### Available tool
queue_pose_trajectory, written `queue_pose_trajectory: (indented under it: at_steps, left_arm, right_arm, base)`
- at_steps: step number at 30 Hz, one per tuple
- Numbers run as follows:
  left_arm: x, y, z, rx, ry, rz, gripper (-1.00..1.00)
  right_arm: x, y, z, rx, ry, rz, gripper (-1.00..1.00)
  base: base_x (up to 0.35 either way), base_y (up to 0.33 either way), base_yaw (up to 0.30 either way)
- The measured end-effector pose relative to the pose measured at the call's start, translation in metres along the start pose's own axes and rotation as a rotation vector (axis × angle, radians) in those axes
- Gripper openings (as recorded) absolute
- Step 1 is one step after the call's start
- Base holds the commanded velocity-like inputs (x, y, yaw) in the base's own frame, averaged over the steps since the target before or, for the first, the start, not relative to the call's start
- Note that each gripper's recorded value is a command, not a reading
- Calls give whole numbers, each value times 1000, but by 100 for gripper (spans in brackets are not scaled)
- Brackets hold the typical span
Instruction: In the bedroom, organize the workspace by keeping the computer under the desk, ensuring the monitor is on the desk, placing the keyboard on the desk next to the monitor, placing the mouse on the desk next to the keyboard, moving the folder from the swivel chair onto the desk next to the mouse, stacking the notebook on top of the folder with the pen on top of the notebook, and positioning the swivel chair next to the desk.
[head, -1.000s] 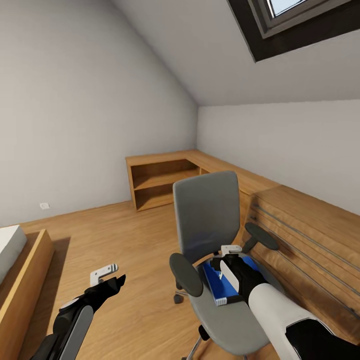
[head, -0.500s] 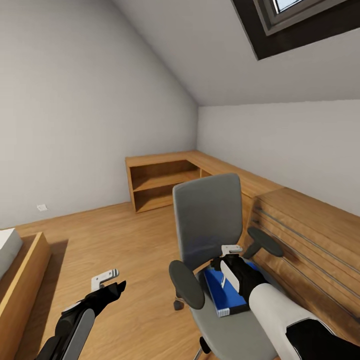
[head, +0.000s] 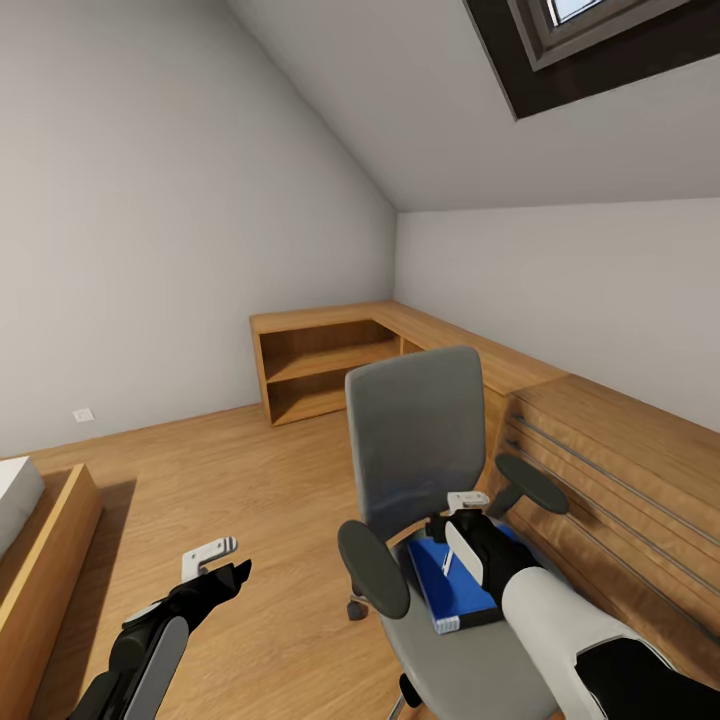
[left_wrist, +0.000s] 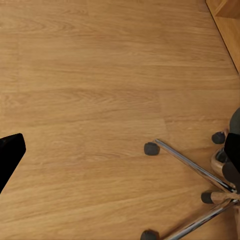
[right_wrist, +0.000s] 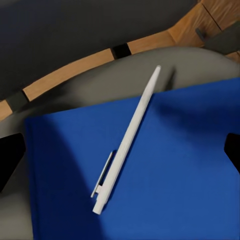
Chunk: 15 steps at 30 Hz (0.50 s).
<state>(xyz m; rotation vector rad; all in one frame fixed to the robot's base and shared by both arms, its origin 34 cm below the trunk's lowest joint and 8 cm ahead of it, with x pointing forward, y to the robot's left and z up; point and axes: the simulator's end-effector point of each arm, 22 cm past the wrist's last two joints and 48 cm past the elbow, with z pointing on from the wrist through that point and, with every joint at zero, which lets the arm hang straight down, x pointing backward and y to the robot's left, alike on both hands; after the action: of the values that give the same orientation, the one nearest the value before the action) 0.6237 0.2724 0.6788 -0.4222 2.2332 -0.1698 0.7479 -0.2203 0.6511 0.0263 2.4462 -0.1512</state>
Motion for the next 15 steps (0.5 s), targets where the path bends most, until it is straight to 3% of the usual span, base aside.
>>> queue_pose_trajectory:
  at_steps: [15]
  left_arm:
    - [22,8,15,2,-5,-2,100]
  right_arm:
    - [20,3,20,0,-5,1,100]
  base:
    - [0,0,0]
